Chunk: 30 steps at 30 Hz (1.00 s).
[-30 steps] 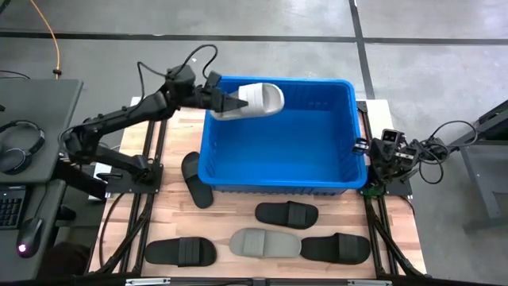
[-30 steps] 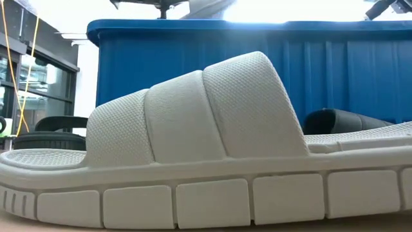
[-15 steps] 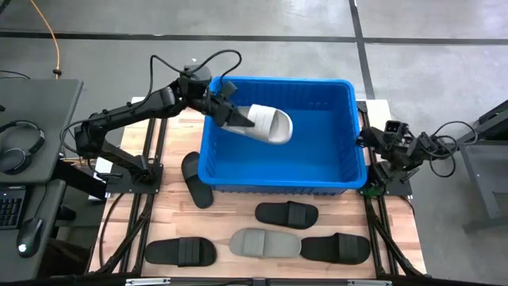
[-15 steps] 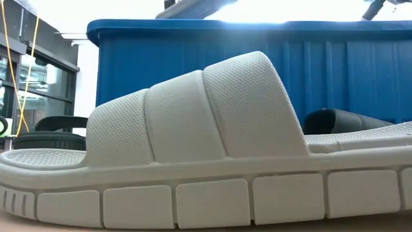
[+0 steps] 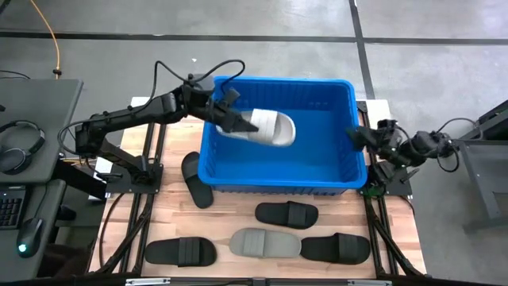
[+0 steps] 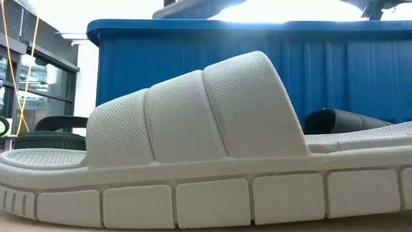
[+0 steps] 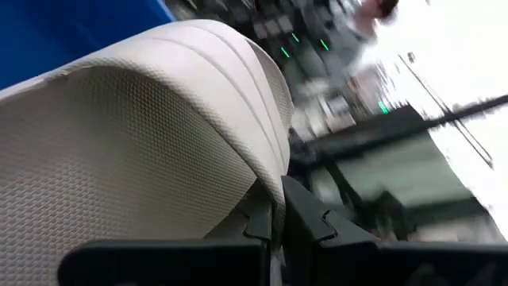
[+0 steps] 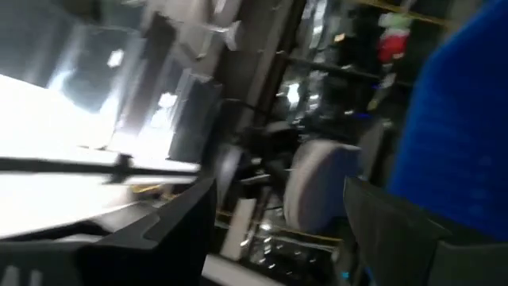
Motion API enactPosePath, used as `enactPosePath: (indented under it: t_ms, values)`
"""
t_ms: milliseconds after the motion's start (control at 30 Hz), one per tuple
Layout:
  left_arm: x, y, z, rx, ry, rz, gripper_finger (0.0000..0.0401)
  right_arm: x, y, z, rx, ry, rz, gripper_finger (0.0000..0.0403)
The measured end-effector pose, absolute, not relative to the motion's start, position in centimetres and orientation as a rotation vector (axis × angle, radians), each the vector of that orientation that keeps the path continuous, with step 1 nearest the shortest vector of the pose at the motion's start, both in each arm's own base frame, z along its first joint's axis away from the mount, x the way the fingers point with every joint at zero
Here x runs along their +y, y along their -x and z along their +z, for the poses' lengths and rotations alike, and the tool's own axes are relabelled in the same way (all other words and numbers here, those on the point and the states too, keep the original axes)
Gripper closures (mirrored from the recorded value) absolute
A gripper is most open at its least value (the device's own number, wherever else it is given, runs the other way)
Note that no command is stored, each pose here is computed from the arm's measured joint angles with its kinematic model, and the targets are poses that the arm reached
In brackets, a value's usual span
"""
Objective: Pick and place slides into bin
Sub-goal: Put the gray slide into the blue bin
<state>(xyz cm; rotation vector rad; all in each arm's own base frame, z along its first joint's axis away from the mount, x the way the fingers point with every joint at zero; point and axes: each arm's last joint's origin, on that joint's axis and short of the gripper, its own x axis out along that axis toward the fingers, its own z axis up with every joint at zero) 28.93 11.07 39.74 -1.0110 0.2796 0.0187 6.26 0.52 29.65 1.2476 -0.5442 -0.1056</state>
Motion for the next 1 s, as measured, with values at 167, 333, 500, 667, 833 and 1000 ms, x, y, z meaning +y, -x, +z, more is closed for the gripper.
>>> enactPosePath:
  t_ms: [167, 333, 500, 667, 833, 1000]
  values:
    - [11.5, -30.2, 39.3, 0.264, 1.043, -0.034, 0.0401, 1.5, -8.6, 29.2, -0.475, -1.215, -0.180, 0.0147]
    - [10.9, -31.7, 38.1, 0.294, 1.082, -0.018, 0.0401, 2.0, -10.0, 29.6, -0.500, -1.214, -0.164, 0.0152]
    - [10.3, -32.9, 37.1, 0.320, 1.092, -0.003, 0.0401, 2.6, -11.2, 29.7, -0.508, -1.186, -0.152, 0.0155]
    - [9.7, -33.9, 37.1, 0.282, 1.103, -0.041, 0.0401, 3.2, -12.5, 29.0, -0.444, -1.210, -0.131, 0.0155]
    - [9.8, -33.9, 36.9, 0.295, 1.118, -0.032, 0.0401, 3.7, -13.7, 28.5, -0.410, -1.231, -0.120, 0.0155]
    - [9.8, -33.9, 36.9, 0.291, 1.116, -0.029, 0.0401, 4.2, -15.0, 28.9, -0.377, -1.236, -0.119, 0.0155]
